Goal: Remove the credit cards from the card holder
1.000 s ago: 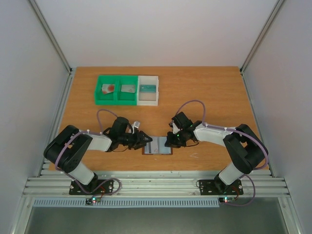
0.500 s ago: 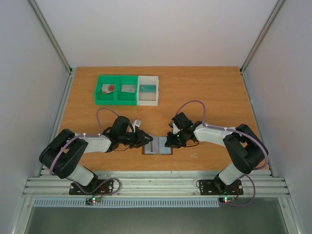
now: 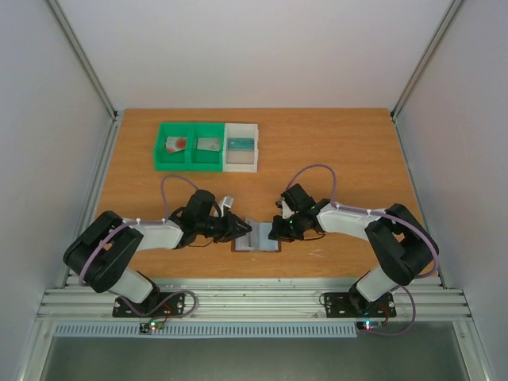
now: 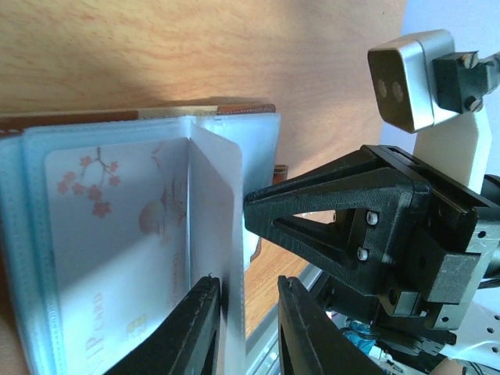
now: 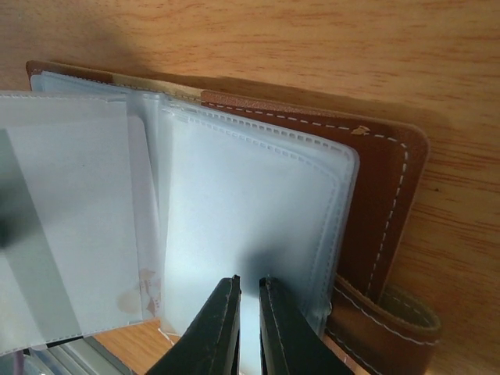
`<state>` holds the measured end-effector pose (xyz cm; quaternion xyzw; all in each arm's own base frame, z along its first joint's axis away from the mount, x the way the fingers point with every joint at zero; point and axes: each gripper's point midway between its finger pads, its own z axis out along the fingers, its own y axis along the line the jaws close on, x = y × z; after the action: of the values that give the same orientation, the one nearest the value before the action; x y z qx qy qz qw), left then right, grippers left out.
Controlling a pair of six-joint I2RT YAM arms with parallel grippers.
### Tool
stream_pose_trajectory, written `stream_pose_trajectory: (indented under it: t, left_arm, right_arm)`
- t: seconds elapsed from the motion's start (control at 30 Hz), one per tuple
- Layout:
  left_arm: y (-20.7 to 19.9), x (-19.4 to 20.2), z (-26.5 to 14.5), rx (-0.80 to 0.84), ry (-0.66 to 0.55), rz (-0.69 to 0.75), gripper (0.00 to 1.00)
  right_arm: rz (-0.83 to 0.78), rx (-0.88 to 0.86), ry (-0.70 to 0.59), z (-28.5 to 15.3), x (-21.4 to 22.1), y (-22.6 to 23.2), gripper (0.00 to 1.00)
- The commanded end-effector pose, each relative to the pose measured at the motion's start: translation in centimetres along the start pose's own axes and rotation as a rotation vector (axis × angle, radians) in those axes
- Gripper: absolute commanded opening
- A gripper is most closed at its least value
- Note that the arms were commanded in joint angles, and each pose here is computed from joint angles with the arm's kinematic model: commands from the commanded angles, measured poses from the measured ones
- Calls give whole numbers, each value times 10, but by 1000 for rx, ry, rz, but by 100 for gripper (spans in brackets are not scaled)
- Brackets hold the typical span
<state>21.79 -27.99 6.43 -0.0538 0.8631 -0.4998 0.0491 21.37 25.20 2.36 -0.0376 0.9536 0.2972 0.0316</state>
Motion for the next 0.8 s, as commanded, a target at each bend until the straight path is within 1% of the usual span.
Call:
stream_pose_trajectory:
  t: [0.0, 0.1, 0.17, 0.27, 0.43, 0.77]
  left_arm:
    - [-24, -7, 9, 68, -12, 40, 25]
    - [-33, -2, 15, 88, 5, 49, 28]
    - [-35, -1, 21, 88, 14, 54, 30]
    - [-35, 0, 25, 96, 5, 49, 30]
    - [-42, 0, 28, 106, 17, 53, 31]
    - [-42, -4, 35, 79, 21, 66, 34]
  right_arm:
    - [-17, -7, -23, -5, -1, 4, 9]
    - [-30, -4, -38, -7, -4, 5, 12]
    - [-44, 36, -60, -10, -9, 0, 13]
    - [-61, 73, -108, -24, -16, -4, 14]
    - [-77, 104, -184, -48, -19, -4, 19]
    - [-84, 95, -239, -73, -17, 4, 22]
